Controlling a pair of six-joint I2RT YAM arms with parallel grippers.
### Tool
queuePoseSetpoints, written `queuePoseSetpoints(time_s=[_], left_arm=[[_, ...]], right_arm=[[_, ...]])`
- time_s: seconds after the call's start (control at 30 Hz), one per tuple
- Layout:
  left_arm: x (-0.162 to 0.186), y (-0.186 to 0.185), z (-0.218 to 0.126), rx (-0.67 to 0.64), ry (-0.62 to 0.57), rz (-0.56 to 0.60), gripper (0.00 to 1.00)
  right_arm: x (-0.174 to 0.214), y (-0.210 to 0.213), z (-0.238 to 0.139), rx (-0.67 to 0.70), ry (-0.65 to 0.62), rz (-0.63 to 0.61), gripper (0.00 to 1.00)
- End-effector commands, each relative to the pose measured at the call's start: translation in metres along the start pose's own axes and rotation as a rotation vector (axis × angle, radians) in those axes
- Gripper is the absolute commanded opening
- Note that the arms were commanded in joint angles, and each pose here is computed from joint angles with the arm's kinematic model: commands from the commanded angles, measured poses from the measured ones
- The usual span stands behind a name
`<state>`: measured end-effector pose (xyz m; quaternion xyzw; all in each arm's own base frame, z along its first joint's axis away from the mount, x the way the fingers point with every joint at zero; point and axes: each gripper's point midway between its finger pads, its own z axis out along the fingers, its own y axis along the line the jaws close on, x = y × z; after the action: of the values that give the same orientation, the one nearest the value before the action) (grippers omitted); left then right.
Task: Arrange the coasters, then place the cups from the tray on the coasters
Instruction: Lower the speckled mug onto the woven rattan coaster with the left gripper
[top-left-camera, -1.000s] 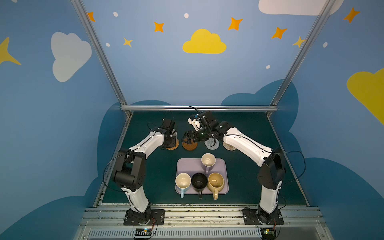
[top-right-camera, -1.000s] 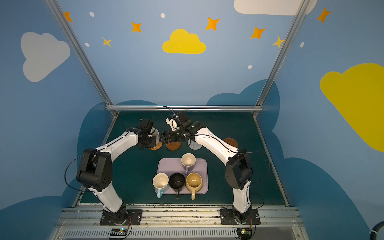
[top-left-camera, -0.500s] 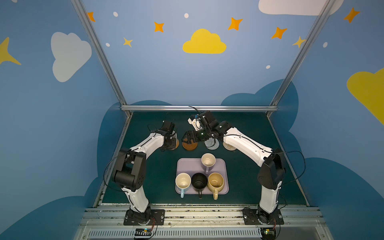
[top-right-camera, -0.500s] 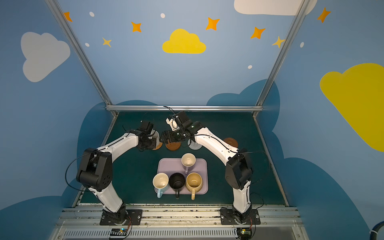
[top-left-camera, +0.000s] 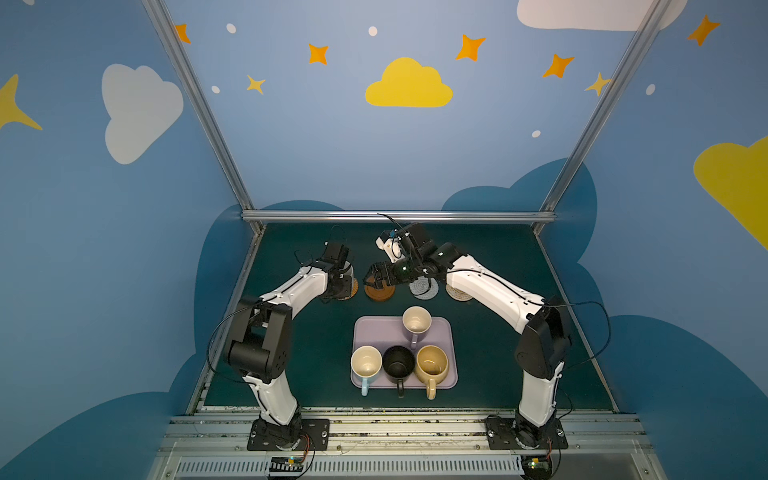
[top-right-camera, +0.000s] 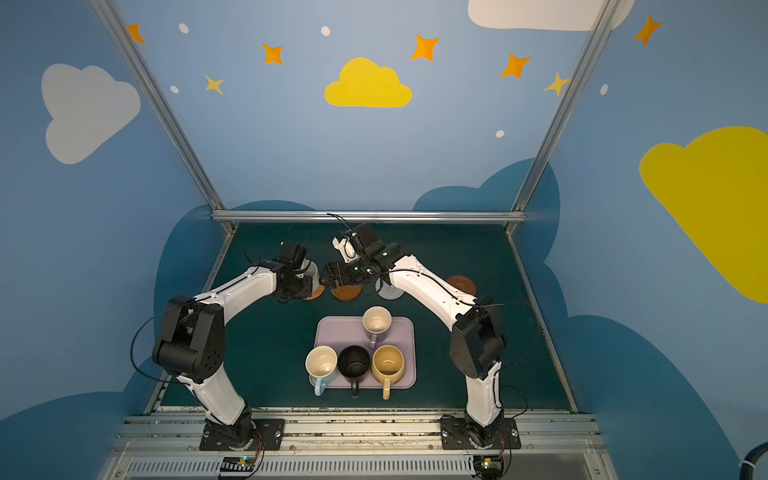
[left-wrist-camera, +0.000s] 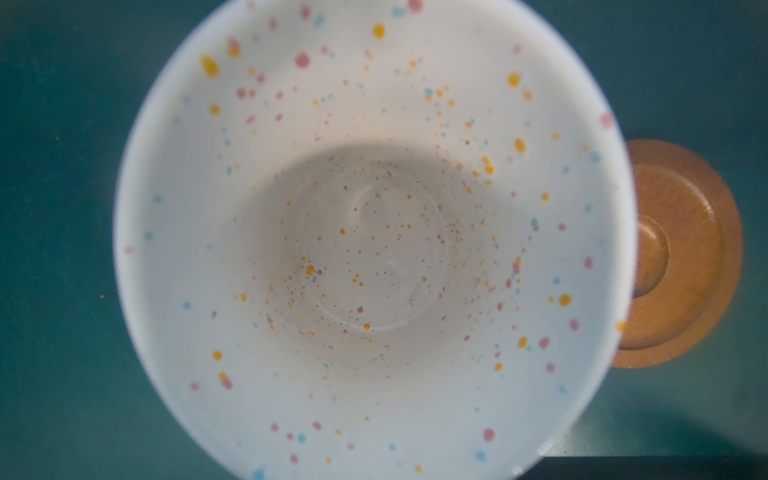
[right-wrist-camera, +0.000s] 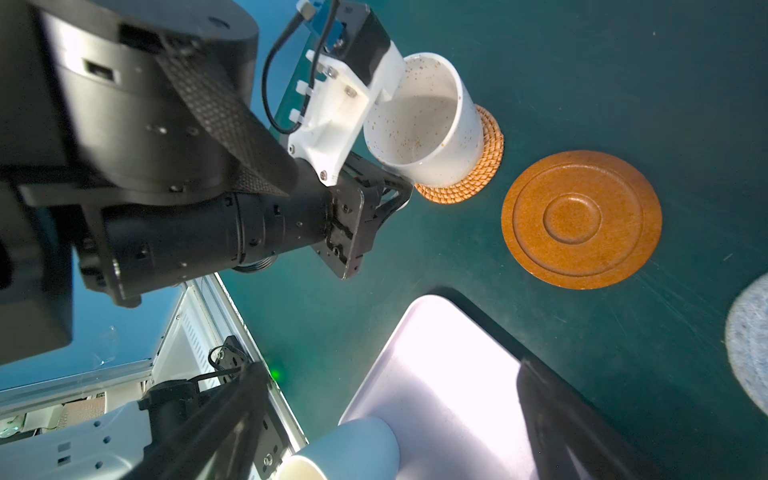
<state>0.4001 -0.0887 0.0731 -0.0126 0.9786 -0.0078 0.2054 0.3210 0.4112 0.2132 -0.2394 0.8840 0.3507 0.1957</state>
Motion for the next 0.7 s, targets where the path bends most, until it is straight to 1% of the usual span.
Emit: queuePoseSetpoints(time_s=[0.0, 0.17, 0.23, 0.3, 0.37, 0.47, 0.5, 0.53, 0.67], left_arm=[[-0.0169, -0.0057, -0.0084, 0.043, -0.071, -0.023, 0.06], [-0.0129, -0.0062, -0.0051, 0.044, -0.055, -0.021, 0.11], [-0.0141, -0.0058, -0.0074, 0.040, -0.058, -0.020, 0.16], [-0.0153, -0.0044, -0.0100, 0.032, -0.063, -0.016, 0.22], [-0.0163, -0.0034, -0.0119, 0.026, -0.062, -0.016, 0.24], [-0.0162, -0.0022, -0.0121, 0.017, -0.056, -0.016, 0.32], [-0.0157, -0.0016, -0.0116, 0.016, -0.054, -0.017, 0.32], [-0.0152, -0.0020, -0.0113, 0.018, -0.053, -0.016, 0.35], [-0.0147, -0.0021, -0.0117, 0.018, -0.052, -0.013, 0.54]], right_arm=[[0.0033, -0.0051, 0.0012, 0.009, 0.011, 0.012, 0.93], [0.0053, -0.0070, 0.0018, 0.015, 0.017, 0.014, 0.93], [0.0057, -0.0074, 0.0019, 0.017, 0.018, 0.015, 0.93], [0.0056, -0.0071, 0.0020, 0.016, 0.017, 0.015, 0.93], [0.0061, -0.0076, 0.0026, 0.017, 0.020, 0.016, 0.93], [0.0053, -0.0074, 0.0023, 0.017, 0.017, 0.016, 0.94], [0.0055, -0.0075, 0.0023, 0.018, 0.018, 0.016, 0.94], [0.0051, -0.0080, 0.0021, 0.019, 0.017, 0.017, 0.93], [0.0048, -0.0078, 0.0007, 0.022, 0.015, 0.014, 0.93]])
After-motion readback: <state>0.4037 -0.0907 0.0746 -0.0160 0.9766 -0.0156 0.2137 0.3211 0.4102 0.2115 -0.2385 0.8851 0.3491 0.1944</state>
